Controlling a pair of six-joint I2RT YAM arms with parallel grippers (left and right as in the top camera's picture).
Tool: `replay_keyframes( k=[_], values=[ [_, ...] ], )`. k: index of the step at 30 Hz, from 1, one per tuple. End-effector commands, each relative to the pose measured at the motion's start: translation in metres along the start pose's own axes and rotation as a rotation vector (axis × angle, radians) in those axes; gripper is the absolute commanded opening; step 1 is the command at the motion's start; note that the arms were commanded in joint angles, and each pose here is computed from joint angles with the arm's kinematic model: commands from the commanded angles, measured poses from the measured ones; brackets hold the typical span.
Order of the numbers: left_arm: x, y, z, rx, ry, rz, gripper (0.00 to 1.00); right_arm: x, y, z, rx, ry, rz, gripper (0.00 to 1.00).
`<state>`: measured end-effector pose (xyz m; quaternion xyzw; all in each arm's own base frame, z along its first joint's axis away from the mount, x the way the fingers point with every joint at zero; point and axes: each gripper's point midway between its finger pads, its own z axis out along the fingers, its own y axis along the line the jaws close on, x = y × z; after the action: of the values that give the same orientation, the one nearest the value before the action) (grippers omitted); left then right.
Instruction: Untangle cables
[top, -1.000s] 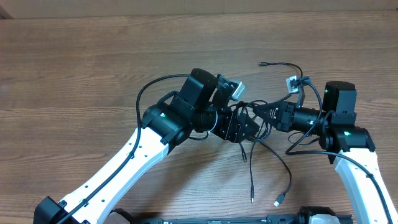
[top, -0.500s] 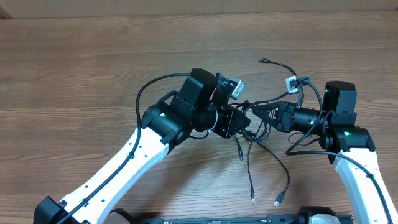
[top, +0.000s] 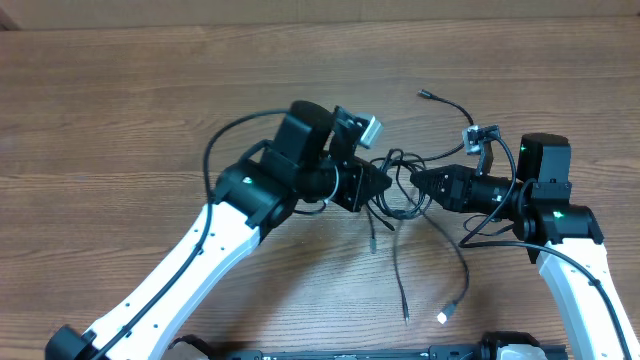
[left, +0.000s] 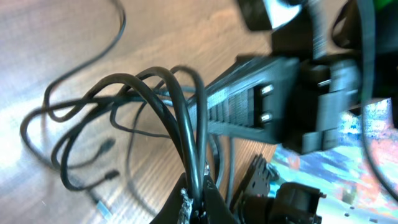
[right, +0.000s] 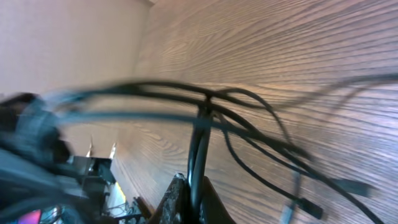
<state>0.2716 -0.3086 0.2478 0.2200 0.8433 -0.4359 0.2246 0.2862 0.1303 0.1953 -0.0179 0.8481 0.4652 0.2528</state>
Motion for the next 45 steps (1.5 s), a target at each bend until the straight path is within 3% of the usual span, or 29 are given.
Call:
replay_keyframes(
  k=[1, 3, 12, 14, 25, 32, 38, 45],
  values=[
    [-0.049, -0.042, -0.05, 0.041, -0.187, 0.162, 0.04, -0.005, -0.007, -0.002, 0.048, -0.024, -0.008, 0.12],
    [-0.063, -0.052, -0.065, 0.051, -0.247, 0.196, 0.04, -0.005, -0.007, -0.002, 0.048, -0.022, -0.006, 0.24],
    [-0.103, -0.093, -0.111, 0.085, -0.419, 0.346, 0.04, -0.004, -0.012, -0.002, 0.078, -0.023, 0.005, 0.51],
    [-0.11, -0.095, -0.12, 0.077, -0.444, 0.356, 0.04, -0.003, -0.017, -0.003, 0.105, -0.024, 0.013, 0.52],
    [-0.138, -0.066, -0.152, -0.045, -0.549, 0.326, 0.04, -0.003, -0.044, -0.008, 0.261, -0.043, 0.043, 0.8],
    [-0.163, -0.052, -0.181, -0.212, -0.664, 0.37, 0.04, -0.003, -0.045, -0.008, 0.264, -0.045, 0.041, 0.83],
    [-0.153, -0.012, -0.159, -0.318, -0.565, 0.293, 0.04, -0.004, -0.045, -0.008, 0.268, -0.049, 0.039, 0.84],
    [-0.102, 0.057, -0.084, -0.339, -0.229, 0.097, 0.04, -0.004, -0.047, -0.008, 0.277, -0.052, 0.042, 0.86]
  ],
)
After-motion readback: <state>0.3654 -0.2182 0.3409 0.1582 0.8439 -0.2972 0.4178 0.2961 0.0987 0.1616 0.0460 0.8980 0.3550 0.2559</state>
